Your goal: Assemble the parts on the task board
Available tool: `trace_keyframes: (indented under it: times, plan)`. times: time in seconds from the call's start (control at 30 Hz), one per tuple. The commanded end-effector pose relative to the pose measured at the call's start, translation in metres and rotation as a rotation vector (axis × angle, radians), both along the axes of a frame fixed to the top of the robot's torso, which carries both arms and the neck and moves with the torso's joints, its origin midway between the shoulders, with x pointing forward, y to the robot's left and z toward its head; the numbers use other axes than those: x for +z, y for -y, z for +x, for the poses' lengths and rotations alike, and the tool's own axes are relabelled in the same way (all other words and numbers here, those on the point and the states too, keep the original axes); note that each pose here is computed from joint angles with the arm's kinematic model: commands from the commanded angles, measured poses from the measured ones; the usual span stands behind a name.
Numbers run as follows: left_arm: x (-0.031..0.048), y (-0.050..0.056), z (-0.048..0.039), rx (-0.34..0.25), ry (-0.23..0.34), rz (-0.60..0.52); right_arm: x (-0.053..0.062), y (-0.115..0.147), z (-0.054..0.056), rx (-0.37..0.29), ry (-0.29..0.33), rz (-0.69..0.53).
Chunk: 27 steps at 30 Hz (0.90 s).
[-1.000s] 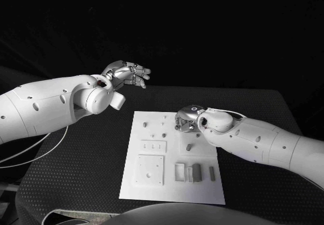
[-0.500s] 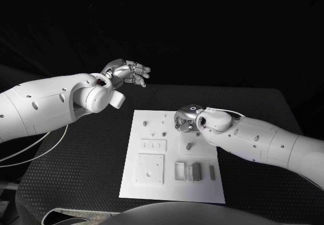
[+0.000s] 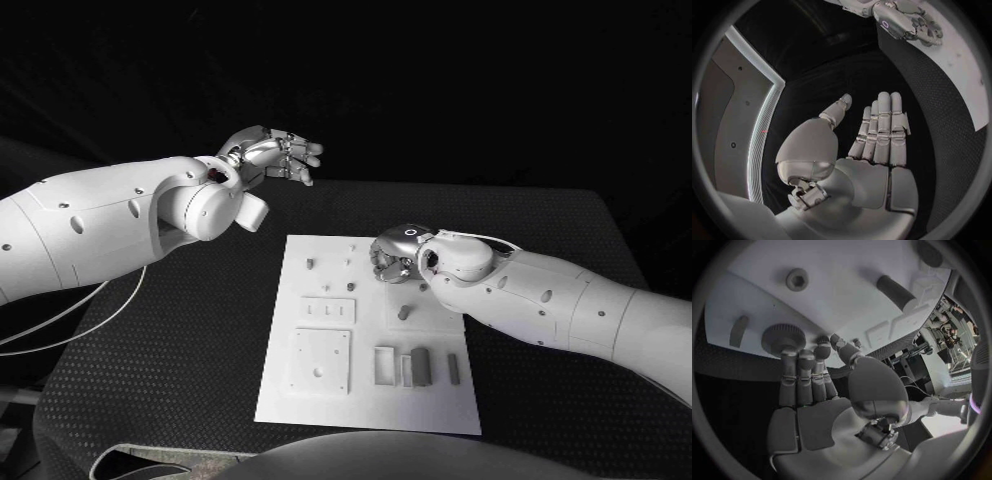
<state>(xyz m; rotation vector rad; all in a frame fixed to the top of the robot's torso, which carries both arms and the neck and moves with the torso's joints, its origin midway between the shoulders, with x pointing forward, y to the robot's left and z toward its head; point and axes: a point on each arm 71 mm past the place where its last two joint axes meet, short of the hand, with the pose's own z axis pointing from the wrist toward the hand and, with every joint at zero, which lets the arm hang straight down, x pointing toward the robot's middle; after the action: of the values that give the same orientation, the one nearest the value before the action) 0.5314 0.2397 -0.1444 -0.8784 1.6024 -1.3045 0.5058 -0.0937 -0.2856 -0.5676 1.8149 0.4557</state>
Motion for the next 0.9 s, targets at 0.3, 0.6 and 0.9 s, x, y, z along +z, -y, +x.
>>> trace_keyframes:
  times: [0.3,0.6,0.9]
  plan:
    - [0.0021,0.0024,0.0,-0.019,0.007,-0.004,-0.0015,0.0008,0.0,0.0,-0.003,-0.014]
    - [0.0021,0.0028,0.0003,-0.02,0.007,-0.004,-0.0038,0.0011,0.0004,0.0,-0.005,-0.021]
    - [0.0022,0.0025,0.0003,-0.019,0.008,-0.004,-0.0034,0.0011,-0.0001,0.004,0.002,-0.022]
